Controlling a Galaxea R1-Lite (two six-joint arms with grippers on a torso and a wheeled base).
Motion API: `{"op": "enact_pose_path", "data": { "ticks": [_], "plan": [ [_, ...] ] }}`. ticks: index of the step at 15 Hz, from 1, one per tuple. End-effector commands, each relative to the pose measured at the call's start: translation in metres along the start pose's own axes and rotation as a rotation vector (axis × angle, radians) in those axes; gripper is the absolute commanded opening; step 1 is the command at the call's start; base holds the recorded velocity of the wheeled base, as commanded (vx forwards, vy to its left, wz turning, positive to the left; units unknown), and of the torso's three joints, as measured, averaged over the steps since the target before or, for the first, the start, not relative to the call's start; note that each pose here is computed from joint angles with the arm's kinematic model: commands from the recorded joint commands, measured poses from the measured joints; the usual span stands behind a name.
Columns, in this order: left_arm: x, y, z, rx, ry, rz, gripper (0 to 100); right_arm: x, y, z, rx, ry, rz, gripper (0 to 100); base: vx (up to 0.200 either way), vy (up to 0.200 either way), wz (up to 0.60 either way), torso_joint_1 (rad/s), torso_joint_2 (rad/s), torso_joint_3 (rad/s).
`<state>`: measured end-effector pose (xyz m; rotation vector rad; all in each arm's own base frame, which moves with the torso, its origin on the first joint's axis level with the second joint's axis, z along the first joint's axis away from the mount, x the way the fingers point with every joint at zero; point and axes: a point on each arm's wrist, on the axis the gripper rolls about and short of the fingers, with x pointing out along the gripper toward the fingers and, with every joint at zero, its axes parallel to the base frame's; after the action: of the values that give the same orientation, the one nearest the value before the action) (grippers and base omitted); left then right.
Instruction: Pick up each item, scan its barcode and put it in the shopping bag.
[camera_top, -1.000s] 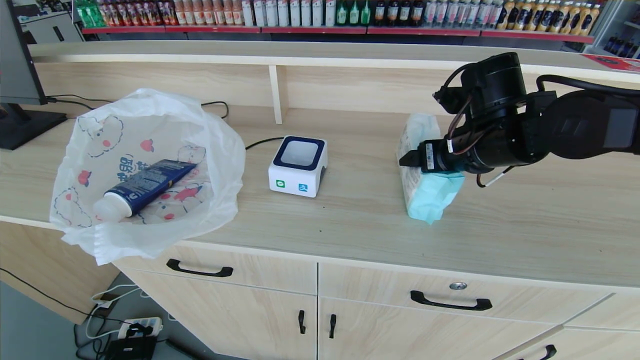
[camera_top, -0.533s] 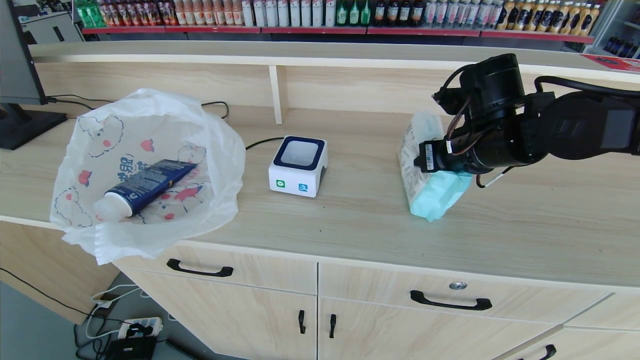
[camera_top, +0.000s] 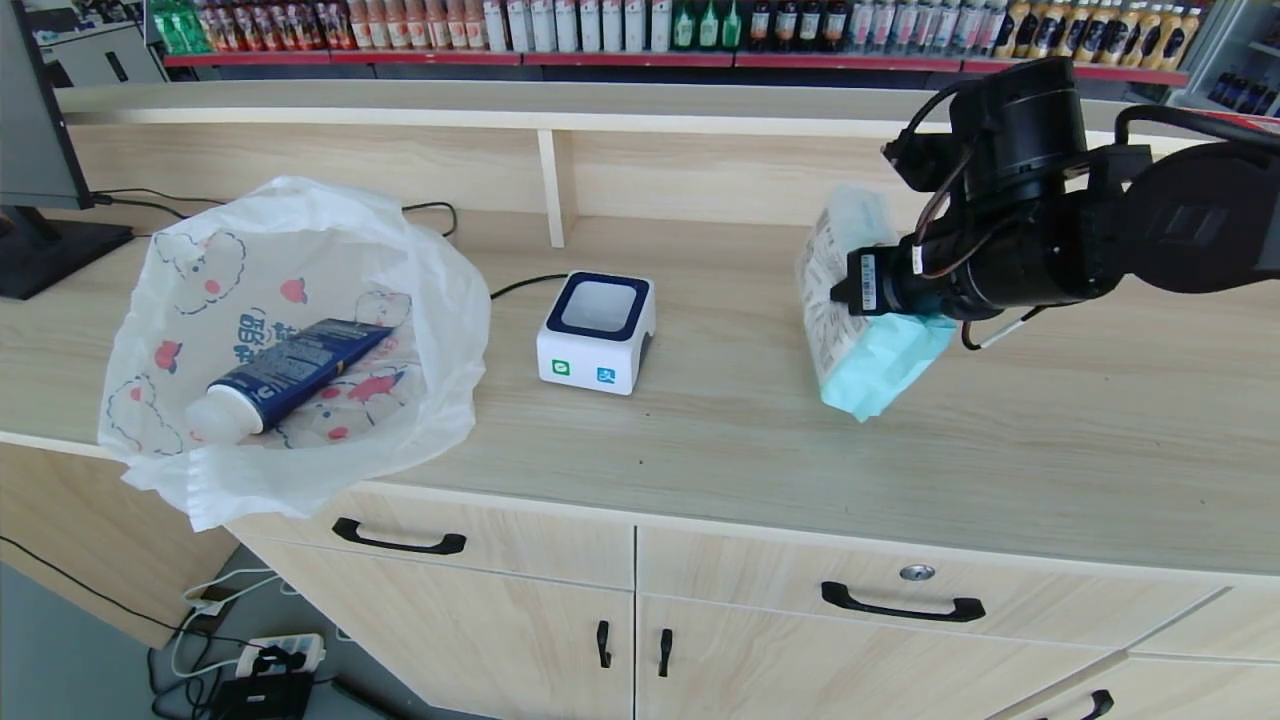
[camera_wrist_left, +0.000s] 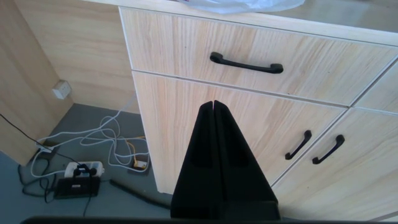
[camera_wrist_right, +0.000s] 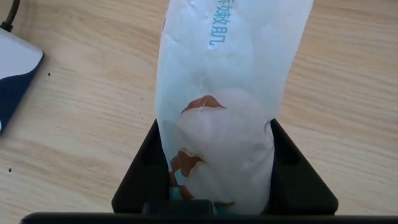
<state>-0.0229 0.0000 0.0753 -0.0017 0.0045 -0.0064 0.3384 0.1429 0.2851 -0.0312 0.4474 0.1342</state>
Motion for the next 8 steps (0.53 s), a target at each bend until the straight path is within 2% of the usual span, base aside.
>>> {"op": "enact_pose_path", "data": {
  "ticks": [1,3,8],
  "plan": [
    [0.0,0.0,0.0,-0.001,0.0,0.0,0,-0.031,-0.002,0.012,0.03,-0.065,0.021,0,0.0,0.0,0.0,0.0,0.0,0.0],
    [0.0,0.0,0.0,-0.001,0.0,0.0,0,-0.053,0.0,0.018,0.074,-0.104,0.039,0,0.0,0.0,0.0,0.0,0.0,0.0],
    [0.0,0.0,0.0,-0.001,0.0,0.0,0,-0.108,-0.001,0.014,0.079,-0.165,0.069,0,0.0,0.0,0.0,0.0,0.0,0.0]
  ]
}}
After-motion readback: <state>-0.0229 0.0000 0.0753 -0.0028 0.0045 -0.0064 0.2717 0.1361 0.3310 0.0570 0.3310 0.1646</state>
